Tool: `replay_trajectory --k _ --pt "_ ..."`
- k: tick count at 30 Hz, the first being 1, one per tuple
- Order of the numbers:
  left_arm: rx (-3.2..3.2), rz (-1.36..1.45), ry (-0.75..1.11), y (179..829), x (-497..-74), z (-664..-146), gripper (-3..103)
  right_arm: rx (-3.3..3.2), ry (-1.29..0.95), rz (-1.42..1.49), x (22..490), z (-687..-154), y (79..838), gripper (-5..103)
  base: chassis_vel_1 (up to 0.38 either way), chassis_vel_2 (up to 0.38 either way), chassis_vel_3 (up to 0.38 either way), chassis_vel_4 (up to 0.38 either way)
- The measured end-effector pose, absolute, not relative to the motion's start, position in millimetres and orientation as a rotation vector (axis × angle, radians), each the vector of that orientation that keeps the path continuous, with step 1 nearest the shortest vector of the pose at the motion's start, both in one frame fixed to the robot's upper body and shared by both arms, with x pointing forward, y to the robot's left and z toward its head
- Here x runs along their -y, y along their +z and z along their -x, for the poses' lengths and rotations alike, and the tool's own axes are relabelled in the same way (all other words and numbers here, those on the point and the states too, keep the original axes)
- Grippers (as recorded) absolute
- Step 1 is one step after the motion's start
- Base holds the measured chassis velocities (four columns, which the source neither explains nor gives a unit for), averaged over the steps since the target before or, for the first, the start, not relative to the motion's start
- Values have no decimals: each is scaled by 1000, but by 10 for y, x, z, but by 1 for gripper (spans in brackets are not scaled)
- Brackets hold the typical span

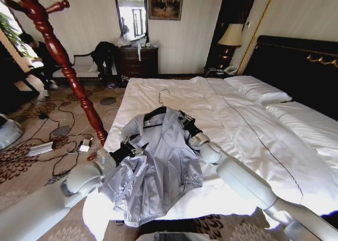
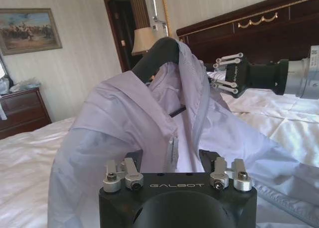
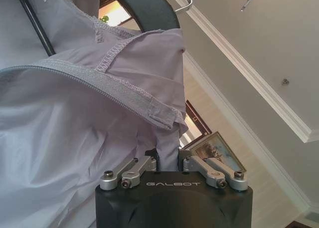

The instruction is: Pick up the clothes from the bed and hang them on the clothes hanger.

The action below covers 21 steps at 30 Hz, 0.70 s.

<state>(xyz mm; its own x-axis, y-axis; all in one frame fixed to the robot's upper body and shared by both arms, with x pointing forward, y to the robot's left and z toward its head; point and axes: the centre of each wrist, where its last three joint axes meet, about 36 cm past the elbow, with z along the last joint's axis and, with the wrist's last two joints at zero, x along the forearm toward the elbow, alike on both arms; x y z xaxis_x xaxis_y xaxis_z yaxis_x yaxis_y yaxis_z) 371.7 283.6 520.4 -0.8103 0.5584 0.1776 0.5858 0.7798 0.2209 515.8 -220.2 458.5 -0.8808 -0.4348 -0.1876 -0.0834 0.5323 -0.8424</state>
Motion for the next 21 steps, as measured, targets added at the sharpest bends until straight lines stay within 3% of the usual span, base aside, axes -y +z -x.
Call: replay_trajectory --k 1,4,5,10,14,16,21 --pt "2867 924 -407 5204 -2836 -3717 67 -2399 -1290 426 2202 -5158 4585 18 0 0 0 0" --pt "2881 906 -408 5212 -2857 -3732 50 -2396 -1299 427 2207 -5161 4568 18 0 0 0 0" --pt "2881 906 -408 5212 -2857 -3732 50 -2396 -1299 427 2207 -5161 4568 18 0 0 0 0" --pt "2890 899 -396 5225 -2860 -3737 28 -2388 -1302 436 2205 -5151 4530 18 0 0 0 0" --pt "2892 891 -384 5214 -2851 -3730 18 -2387 -1302 431 2223 -5149 4530 18 0 0 0 0" --pt "2902 883 -373 5216 -2833 -3720 3 -2380 -1305 428 2241 -5147 4554 18 0 0 0 0" --pt "2926 859 -377 5262 -2827 -3719 1 -2374 -1311 442 2217 -5139 4538 18 0 0 0 0"
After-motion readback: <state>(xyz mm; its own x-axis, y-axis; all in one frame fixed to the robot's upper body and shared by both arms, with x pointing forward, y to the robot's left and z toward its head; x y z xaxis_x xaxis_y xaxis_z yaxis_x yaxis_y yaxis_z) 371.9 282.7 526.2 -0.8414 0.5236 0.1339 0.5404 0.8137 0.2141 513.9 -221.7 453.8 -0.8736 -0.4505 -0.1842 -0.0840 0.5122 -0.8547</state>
